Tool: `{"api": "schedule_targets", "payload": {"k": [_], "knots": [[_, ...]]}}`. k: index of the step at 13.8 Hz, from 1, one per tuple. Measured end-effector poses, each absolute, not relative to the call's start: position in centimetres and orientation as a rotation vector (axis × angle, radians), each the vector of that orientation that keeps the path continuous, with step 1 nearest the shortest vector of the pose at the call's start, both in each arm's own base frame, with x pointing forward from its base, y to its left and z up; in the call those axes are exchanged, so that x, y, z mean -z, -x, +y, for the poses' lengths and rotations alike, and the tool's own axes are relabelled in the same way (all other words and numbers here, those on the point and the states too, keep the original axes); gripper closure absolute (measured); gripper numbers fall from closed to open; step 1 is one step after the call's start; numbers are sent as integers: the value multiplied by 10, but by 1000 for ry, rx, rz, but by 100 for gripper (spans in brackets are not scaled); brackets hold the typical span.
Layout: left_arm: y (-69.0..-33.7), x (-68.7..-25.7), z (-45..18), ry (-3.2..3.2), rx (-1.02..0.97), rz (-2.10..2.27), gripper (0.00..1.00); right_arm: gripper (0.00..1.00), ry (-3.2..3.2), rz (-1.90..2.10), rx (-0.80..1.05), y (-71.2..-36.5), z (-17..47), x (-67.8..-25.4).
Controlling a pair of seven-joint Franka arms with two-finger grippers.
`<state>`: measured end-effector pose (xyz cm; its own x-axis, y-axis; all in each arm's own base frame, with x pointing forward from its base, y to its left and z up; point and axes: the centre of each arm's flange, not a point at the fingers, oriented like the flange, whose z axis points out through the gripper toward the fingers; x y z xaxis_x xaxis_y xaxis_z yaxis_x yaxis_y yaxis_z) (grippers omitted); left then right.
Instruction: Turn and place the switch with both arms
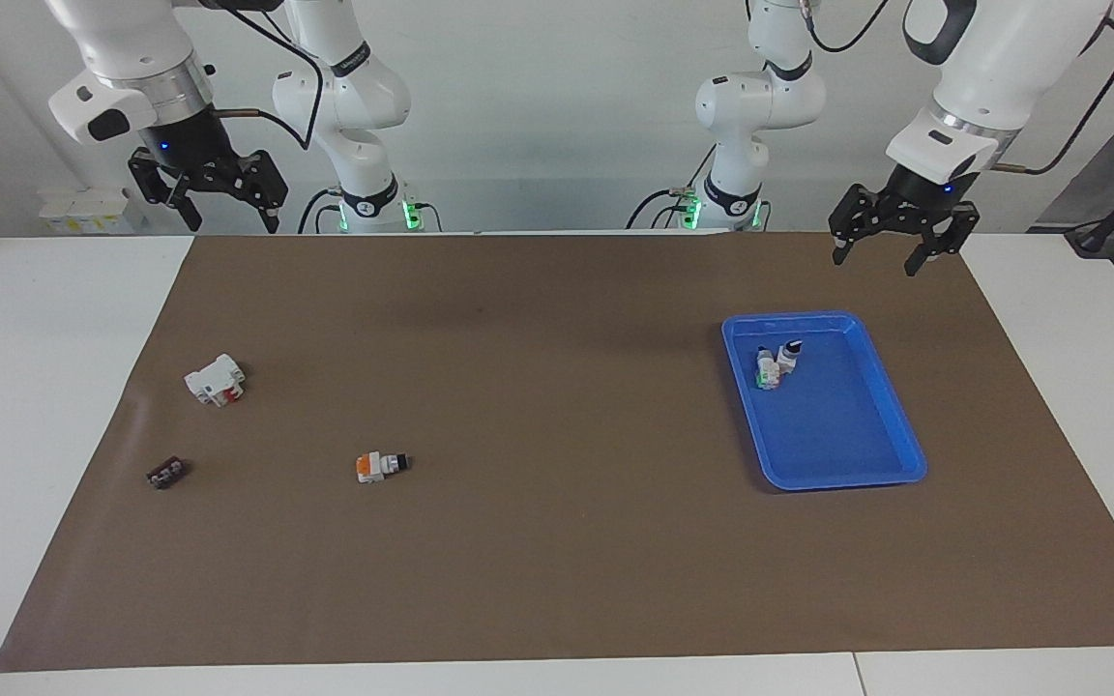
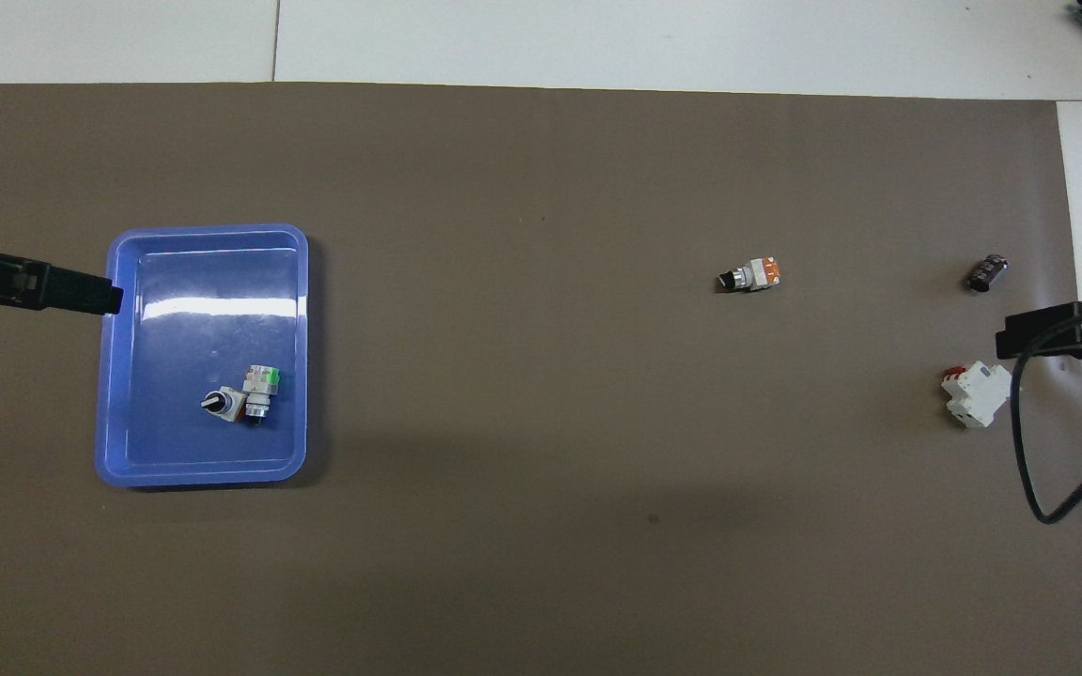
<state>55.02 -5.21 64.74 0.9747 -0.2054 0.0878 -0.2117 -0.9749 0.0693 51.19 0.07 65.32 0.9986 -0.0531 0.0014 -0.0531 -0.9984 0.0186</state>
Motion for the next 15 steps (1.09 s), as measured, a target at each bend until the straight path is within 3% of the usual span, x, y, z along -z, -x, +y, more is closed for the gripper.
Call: {"api": "schedule_targets", "payload": {"k": [3, 9, 15], "knots": [[-561, -665, -60, -3045, -86, -275, 0, 0, -3122, -78, -1, -512, 2, -653], [-514, -679, -50, -3072, 45, -175, 0, 0, -3122, -78, -1, -512, 2, -653], [-516, -685, -49, -3075, 42, -164, 0, 0, -3122, -78, -1, -512, 2, -653]]}}
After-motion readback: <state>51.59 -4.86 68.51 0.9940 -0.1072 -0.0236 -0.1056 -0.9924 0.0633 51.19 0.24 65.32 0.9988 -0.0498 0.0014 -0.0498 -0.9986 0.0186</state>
